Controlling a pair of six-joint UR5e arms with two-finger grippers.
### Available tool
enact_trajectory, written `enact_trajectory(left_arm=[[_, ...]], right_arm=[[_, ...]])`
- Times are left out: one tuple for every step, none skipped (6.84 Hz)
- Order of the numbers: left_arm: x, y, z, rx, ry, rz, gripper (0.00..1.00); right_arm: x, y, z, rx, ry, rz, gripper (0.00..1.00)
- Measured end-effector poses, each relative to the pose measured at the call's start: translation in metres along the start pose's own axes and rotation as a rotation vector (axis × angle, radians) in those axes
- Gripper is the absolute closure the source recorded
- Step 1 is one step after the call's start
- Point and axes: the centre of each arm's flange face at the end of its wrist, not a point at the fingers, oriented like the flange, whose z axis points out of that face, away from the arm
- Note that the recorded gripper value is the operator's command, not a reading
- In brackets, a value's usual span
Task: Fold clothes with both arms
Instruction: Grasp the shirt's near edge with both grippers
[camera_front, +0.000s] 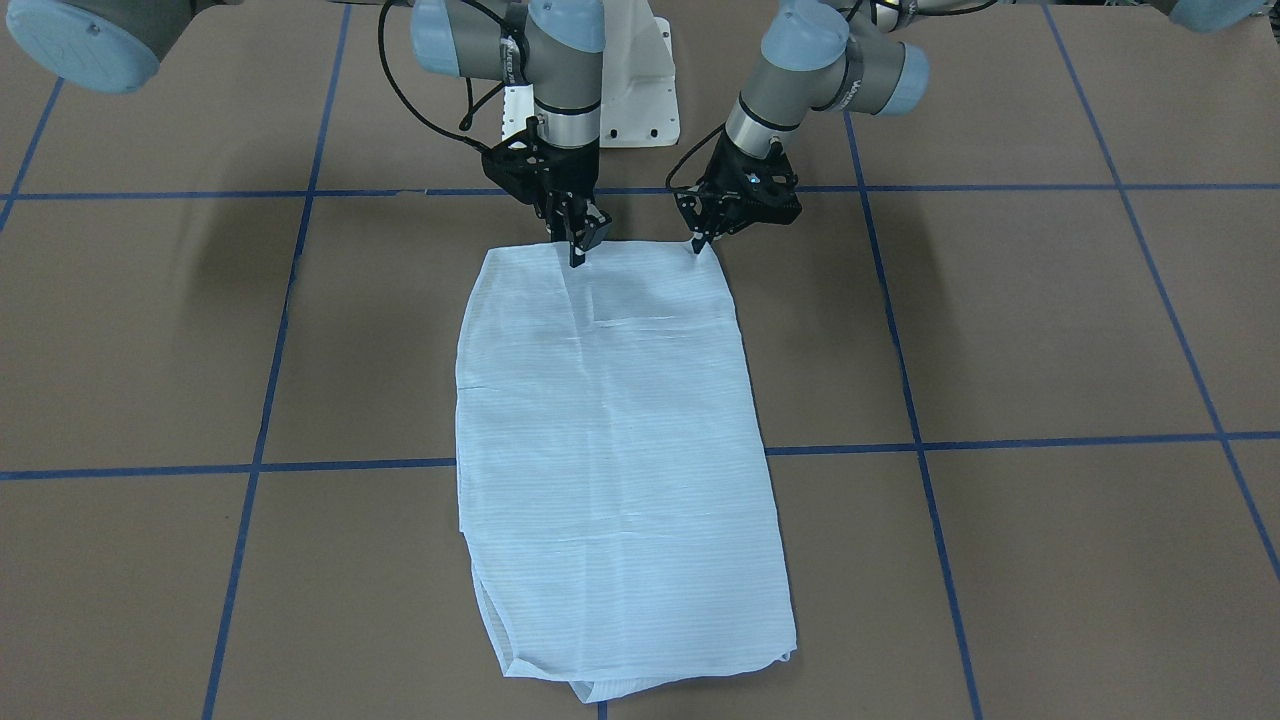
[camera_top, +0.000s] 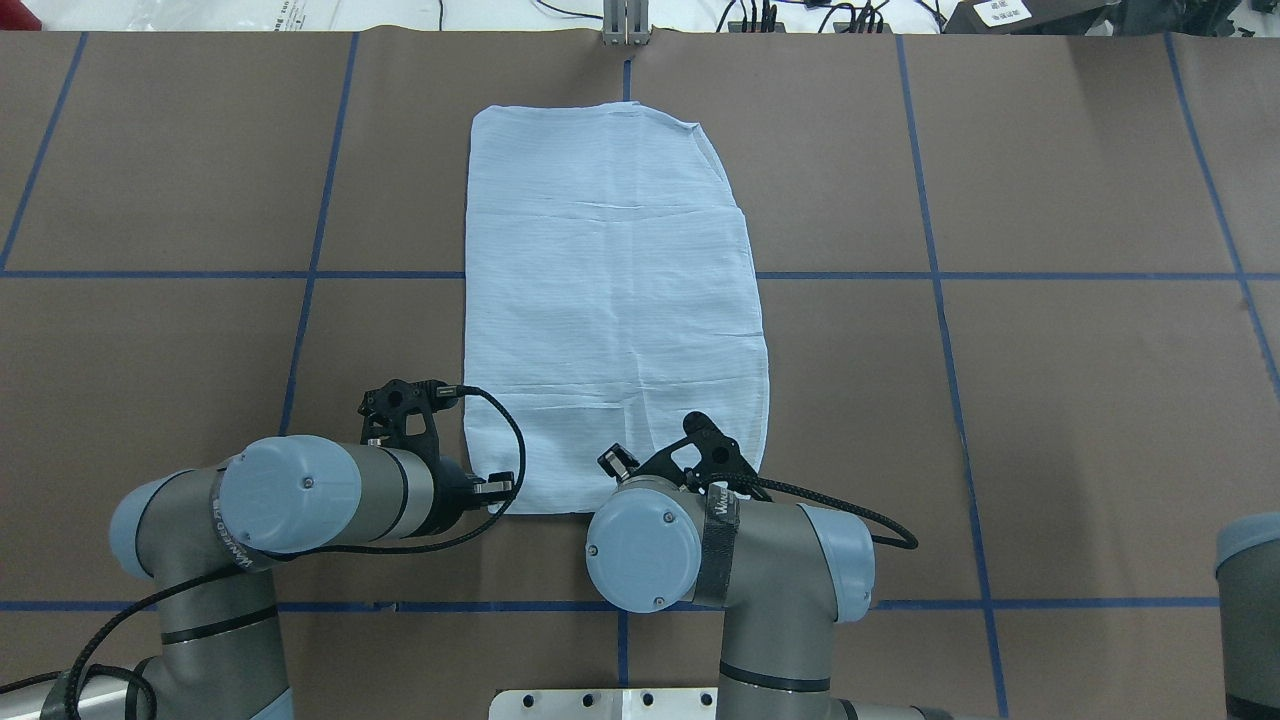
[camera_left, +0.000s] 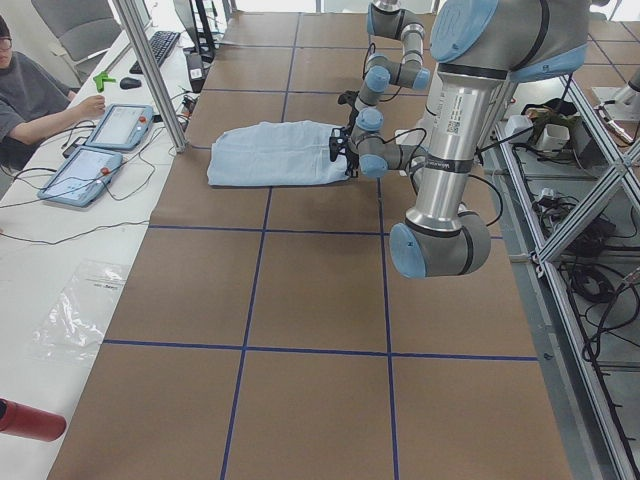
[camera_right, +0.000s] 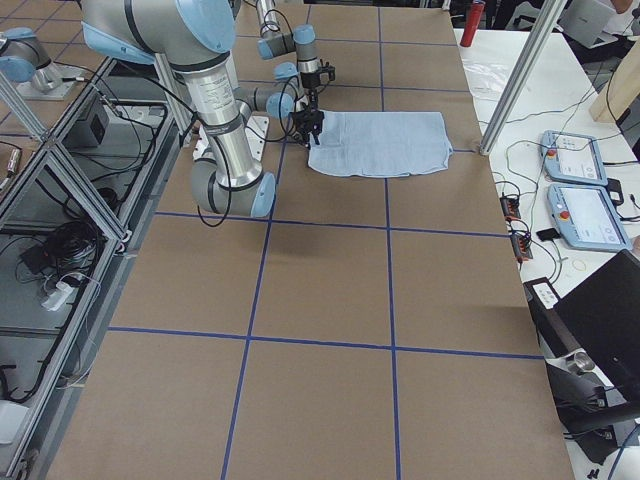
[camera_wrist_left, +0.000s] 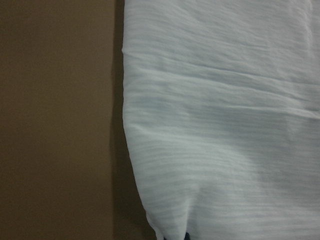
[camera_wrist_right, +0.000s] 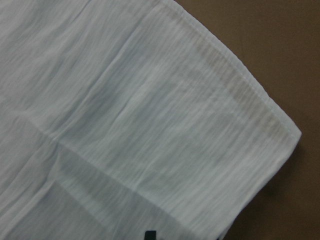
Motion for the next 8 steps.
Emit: enact_trajectory(left_arm=[[0.000, 0.000, 0.000, -0.001, 0.000, 0.000, 1.00], [0.001, 0.000, 0.000, -0.001, 0.001, 0.001, 1.00], [0.003, 0.000, -0.004, -0.002, 0.009, 0.004, 1.00], [0.009, 0.000, -0.014, -0.002, 0.031, 0.008, 1.00], [0.014, 0.001, -0.028, -0.003, 0.053, 0.011, 1.00], [0.020, 0.002, -0.044, -0.002, 0.070, 0.011, 1.00], [0.027, 0.005, -0.067, -0.004, 0.087, 0.009, 1.00], [0.036, 0.012, -0.100, -0.011, 0.104, -0.003, 1.00]], right_arm=[[-0.001, 0.000, 0.000, 0.002, -0.006, 0.002, 1.00], [-0.003, -0.002, -0.002, 0.001, -0.014, 0.003, 1.00], [-0.007, -0.006, -0.005, -0.001, -0.026, 0.004, 1.00], [-0.011, -0.013, -0.012, -0.006, -0.041, 0.008, 1.00], [-0.010, -0.020, -0.027, -0.018, -0.059, 0.013, 1.00], [-0.004, -0.028, -0.050, -0.033, -0.071, 0.014, 1.00], [0.004, -0.030, -0.080, -0.049, -0.075, 0.008, 1.00], [0.016, -0.028, -0.118, -0.076, -0.074, -0.006, 1.00]])
